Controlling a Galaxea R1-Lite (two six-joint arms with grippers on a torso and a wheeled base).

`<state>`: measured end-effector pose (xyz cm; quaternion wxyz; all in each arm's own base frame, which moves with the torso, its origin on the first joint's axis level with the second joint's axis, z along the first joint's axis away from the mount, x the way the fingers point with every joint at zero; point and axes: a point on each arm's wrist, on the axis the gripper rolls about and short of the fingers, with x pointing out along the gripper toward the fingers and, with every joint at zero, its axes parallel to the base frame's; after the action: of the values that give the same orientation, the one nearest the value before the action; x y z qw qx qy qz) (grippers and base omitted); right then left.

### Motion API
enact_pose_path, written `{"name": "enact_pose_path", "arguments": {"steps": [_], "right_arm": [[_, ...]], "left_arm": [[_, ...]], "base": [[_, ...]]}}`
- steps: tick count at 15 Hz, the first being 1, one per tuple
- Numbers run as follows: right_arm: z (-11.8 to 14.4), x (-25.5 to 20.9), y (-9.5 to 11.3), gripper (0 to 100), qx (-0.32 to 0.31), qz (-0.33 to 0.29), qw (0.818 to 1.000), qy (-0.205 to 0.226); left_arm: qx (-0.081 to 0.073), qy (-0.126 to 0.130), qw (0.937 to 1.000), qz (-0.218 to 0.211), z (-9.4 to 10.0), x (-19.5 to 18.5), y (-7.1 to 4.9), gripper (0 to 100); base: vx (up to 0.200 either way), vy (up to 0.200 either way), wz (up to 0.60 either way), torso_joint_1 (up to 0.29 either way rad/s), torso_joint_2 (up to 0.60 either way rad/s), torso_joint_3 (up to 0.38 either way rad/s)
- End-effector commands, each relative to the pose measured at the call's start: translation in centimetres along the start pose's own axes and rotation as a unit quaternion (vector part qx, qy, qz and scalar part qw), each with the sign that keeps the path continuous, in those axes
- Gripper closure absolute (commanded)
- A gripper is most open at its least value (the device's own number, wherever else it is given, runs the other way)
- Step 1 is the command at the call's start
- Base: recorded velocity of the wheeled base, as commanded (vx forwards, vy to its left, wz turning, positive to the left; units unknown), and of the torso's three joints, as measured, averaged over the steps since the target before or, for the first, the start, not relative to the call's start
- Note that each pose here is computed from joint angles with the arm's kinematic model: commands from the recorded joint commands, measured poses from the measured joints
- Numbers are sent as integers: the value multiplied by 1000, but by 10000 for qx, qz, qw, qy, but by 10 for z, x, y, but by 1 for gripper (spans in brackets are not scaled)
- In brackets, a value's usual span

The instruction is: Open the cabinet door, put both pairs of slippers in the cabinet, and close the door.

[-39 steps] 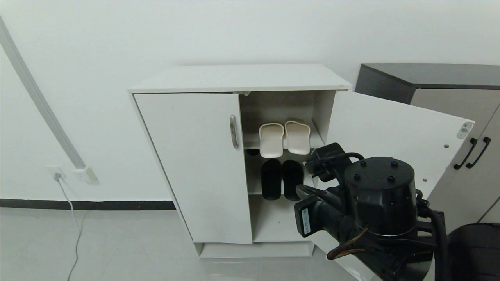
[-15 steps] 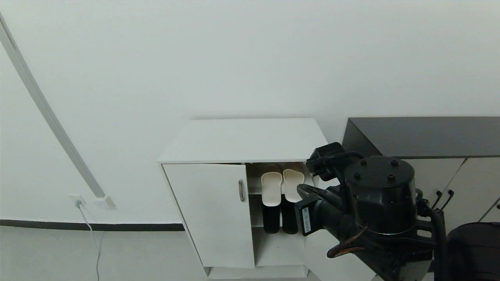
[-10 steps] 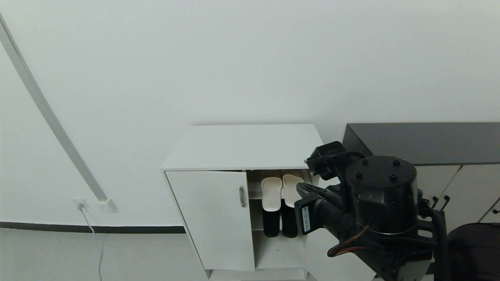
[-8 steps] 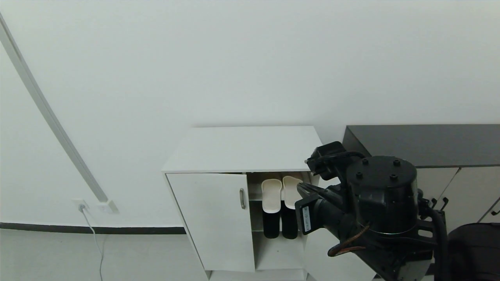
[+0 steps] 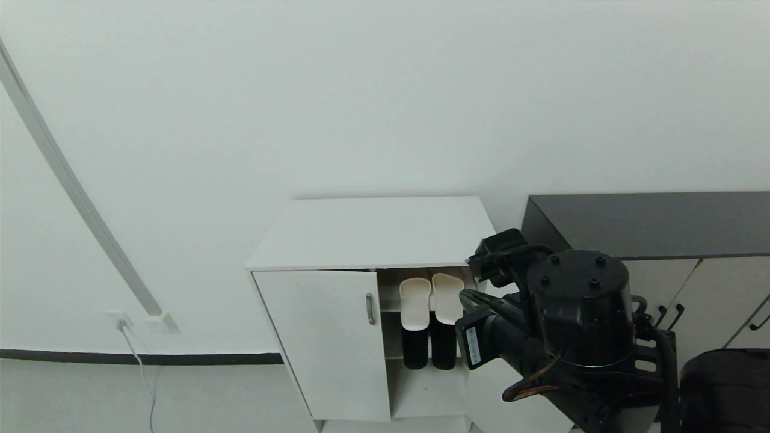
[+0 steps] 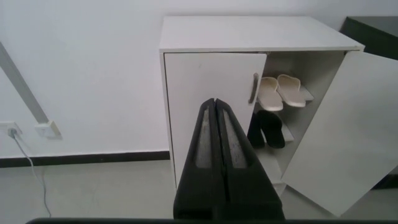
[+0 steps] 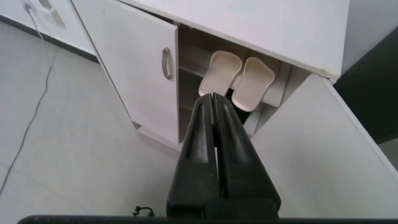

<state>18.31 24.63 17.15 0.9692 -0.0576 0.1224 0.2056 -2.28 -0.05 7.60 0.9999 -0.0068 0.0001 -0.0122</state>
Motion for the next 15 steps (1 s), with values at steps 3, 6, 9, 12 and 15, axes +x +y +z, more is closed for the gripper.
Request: {"name": "enact_pose_path", "arguments": {"steps": [3, 6, 9, 12, 15], "right_arm": [[-2, 3, 0, 100, -16, -18, 10000, 32], [-3, 7, -4, 100, -1, -116, 9999, 58], [-4, 12, -11, 100, 45, -227, 9997, 74], [-2, 28, -42, 100, 216, -747, 9969, 82], [-3, 35, -61, 100, 327, -1057, 9938, 113]], "left_arm": [[-1, 0, 10000, 0, 0, 0, 0, 100], [-1, 0, 10000, 0, 0, 0, 0, 100], [14, 0, 10000, -8, 0, 0, 0, 100], [75, 15, 10000, -23, 0, 0, 0, 100], [76, 8, 10000, -23, 0, 0, 0, 100]], "base": [[0, 0, -600, 14, -1, -2], [0, 0, -400, 5, 2, 0], [0, 0, 0, 0, 0, 0], [0, 0, 0, 0, 0, 0], [0, 0, 0, 0, 0, 0]]}}
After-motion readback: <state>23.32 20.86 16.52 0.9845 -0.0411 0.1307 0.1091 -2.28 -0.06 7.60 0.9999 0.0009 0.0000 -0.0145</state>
